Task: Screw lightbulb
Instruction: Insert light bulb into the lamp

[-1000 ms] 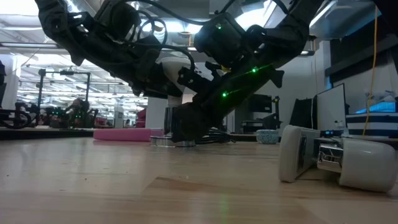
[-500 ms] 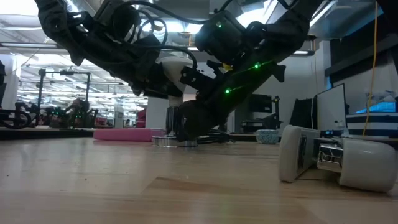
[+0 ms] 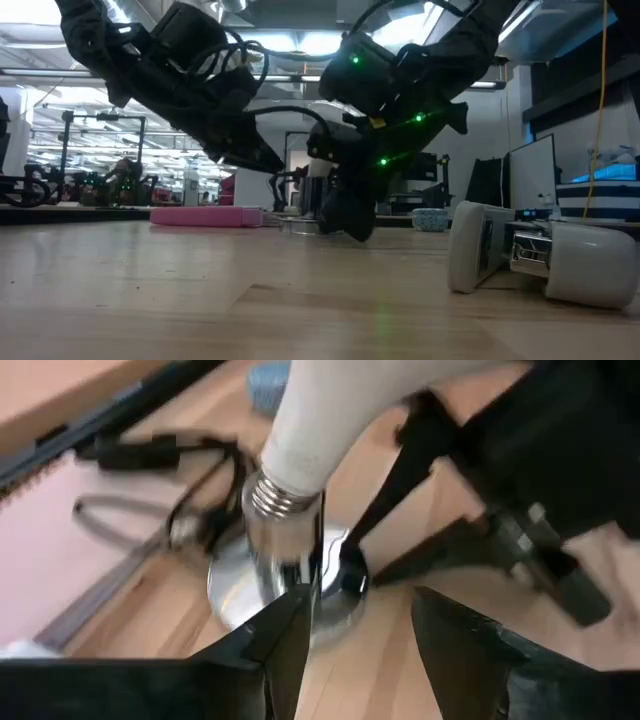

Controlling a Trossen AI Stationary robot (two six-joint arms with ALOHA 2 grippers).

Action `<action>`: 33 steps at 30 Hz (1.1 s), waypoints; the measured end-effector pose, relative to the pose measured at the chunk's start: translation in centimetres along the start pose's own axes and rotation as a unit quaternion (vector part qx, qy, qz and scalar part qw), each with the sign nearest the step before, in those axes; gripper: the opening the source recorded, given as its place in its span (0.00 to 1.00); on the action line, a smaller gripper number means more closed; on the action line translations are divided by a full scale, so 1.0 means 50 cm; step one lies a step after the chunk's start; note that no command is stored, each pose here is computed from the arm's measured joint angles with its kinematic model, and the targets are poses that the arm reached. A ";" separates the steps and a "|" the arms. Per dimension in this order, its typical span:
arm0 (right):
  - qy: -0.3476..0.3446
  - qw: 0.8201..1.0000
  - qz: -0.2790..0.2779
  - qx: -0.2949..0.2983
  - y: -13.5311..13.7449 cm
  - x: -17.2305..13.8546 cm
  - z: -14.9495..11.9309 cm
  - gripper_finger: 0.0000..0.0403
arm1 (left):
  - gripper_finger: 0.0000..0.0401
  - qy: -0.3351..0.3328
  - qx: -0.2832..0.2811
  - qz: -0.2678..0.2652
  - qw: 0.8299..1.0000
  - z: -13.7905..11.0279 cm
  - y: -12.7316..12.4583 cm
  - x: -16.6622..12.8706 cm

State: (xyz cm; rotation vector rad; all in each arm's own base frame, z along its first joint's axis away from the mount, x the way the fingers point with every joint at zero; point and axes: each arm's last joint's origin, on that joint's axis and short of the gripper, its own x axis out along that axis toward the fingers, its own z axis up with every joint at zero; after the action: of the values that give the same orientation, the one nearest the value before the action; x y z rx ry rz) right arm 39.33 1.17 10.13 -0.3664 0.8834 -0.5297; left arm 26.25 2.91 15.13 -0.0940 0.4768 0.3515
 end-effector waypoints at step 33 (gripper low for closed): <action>-0.008 0.999 0.042 0.002 0.005 -0.004 0.006 0.34 | 0.42 0.010 0.017 0.024 1.000 0.000 0.024 0.005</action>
State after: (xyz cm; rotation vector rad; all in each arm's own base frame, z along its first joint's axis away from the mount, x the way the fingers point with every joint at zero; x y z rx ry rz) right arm 39.55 1.51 10.31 -0.3278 0.8784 -0.4497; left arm 26.02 4.08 15.00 -0.0533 0.5054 0.3895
